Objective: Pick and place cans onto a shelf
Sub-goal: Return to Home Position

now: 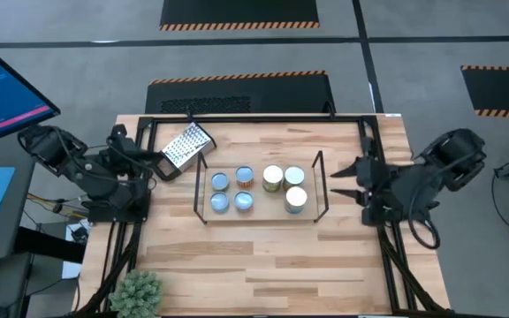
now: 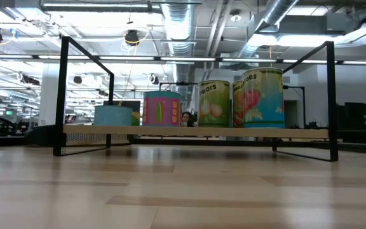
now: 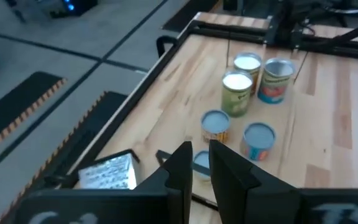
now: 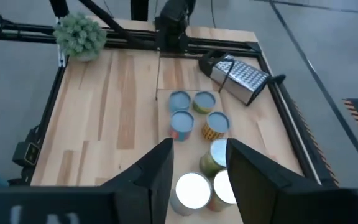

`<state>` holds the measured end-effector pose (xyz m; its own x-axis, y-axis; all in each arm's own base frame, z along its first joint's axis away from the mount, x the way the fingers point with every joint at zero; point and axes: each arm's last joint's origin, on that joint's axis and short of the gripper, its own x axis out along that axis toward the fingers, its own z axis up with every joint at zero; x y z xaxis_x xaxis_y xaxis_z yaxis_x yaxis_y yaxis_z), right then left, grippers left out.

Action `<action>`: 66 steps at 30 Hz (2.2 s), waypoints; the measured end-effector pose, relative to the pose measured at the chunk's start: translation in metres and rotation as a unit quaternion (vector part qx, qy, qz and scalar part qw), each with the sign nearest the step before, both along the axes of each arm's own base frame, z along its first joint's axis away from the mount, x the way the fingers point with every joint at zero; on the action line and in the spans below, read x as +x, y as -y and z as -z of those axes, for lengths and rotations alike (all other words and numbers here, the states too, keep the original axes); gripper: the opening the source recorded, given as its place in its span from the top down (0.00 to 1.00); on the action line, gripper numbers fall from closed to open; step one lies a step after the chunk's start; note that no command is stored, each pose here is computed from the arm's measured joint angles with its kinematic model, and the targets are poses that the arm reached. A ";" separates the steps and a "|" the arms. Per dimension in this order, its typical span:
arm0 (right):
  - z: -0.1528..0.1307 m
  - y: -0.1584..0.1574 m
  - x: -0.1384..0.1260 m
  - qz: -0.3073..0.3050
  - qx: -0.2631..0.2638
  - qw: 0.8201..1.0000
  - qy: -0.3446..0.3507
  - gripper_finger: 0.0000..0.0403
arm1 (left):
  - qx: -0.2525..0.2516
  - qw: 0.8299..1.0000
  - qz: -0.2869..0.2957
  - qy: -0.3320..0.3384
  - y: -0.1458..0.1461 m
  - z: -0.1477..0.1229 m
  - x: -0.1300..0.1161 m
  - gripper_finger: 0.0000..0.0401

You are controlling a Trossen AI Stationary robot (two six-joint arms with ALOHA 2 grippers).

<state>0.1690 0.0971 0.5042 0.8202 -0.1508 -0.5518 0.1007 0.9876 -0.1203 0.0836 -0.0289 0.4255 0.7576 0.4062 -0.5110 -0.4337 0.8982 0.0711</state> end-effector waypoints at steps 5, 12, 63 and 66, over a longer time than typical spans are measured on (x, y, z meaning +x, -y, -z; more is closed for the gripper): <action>0.038 -0.007 -0.005 -0.006 0.010 0.999 0.039 0.57 | -0.023 0.998 0.040 0.052 -0.002 0.026 -0.004 0.89; 0.101 0.006 -0.026 -0.026 0.075 0.985 0.154 0.58 | -0.073 0.967 0.140 0.201 -0.009 0.057 -0.021 0.89; 0.320 0.071 -0.014 -0.096 0.105 0.915 0.377 0.57 | -0.028 0.918 0.167 0.359 -0.031 0.244 0.013 0.89; 0.321 0.070 -0.017 -0.138 0.108 0.904 0.390 0.57 | -0.046 0.916 0.189 0.351 -0.035 0.246 0.013 0.89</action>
<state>0.1519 0.0273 0.1827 0.9626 0.1606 0.2182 -0.1818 0.9800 0.0805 0.0968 0.0060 0.1793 0.9901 0.0267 0.1375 -0.0001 0.9818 -0.1897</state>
